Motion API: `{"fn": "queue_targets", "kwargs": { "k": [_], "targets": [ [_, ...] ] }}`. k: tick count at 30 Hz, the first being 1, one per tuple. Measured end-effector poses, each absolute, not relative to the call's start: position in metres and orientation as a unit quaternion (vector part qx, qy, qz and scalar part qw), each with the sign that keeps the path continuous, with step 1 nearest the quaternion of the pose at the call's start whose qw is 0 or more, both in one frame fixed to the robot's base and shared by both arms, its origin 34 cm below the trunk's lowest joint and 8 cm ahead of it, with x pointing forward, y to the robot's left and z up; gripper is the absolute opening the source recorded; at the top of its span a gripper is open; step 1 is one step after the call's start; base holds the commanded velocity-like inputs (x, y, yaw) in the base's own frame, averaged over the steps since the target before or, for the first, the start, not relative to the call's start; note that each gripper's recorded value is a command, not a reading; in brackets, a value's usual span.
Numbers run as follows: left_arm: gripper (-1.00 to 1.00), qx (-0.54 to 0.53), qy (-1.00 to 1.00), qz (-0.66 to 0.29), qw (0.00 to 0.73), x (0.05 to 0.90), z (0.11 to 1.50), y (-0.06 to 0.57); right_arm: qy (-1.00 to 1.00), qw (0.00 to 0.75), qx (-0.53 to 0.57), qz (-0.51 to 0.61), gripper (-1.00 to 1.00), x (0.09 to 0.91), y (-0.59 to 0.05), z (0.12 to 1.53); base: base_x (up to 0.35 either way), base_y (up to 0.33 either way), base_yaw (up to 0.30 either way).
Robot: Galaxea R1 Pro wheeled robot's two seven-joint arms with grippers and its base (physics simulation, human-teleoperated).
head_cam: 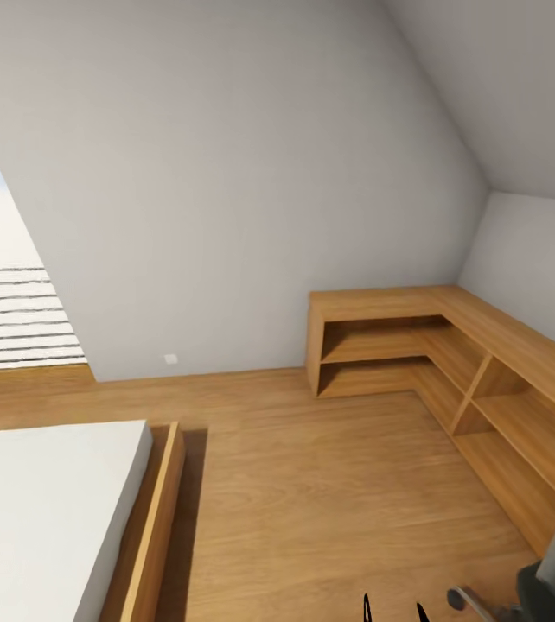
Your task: In the bedroom, organize the workspace by keeping the computer under the desk, ensuring the monitor is on the desk, placing the keyboard on the desk next to the monitor, placing the mouse on the desk next to the keyboard, moving the folder from the swivel chair onto the desk next to the mouse, stacking the notebook on top of the folder with the pen on top of the notebook, and positioning the swivel chair next to the desk.
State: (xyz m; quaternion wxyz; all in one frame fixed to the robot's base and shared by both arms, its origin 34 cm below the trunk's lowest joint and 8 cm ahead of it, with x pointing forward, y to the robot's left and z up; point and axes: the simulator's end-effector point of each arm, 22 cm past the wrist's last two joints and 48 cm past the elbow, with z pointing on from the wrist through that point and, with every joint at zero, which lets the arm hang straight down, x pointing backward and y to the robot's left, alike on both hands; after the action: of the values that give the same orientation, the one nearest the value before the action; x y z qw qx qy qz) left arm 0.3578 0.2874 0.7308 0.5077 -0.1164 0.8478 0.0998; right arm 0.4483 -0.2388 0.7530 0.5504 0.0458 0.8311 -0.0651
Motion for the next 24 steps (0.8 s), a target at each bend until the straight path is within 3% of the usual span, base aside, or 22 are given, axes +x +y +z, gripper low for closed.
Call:
{"fn": "queue_targets", "kwargs": {
  "k": [24],
  "targets": [
    [1.00, -0.116, 0.848, 0.100, 0.508, 0.3578, 0.7308, 0.2874, 0.831, 0.551, 0.045, -0.064, 1.00, 0.4485, -0.2381, 0.7531, 0.327, 0.003, 0.000]
  ]
}}
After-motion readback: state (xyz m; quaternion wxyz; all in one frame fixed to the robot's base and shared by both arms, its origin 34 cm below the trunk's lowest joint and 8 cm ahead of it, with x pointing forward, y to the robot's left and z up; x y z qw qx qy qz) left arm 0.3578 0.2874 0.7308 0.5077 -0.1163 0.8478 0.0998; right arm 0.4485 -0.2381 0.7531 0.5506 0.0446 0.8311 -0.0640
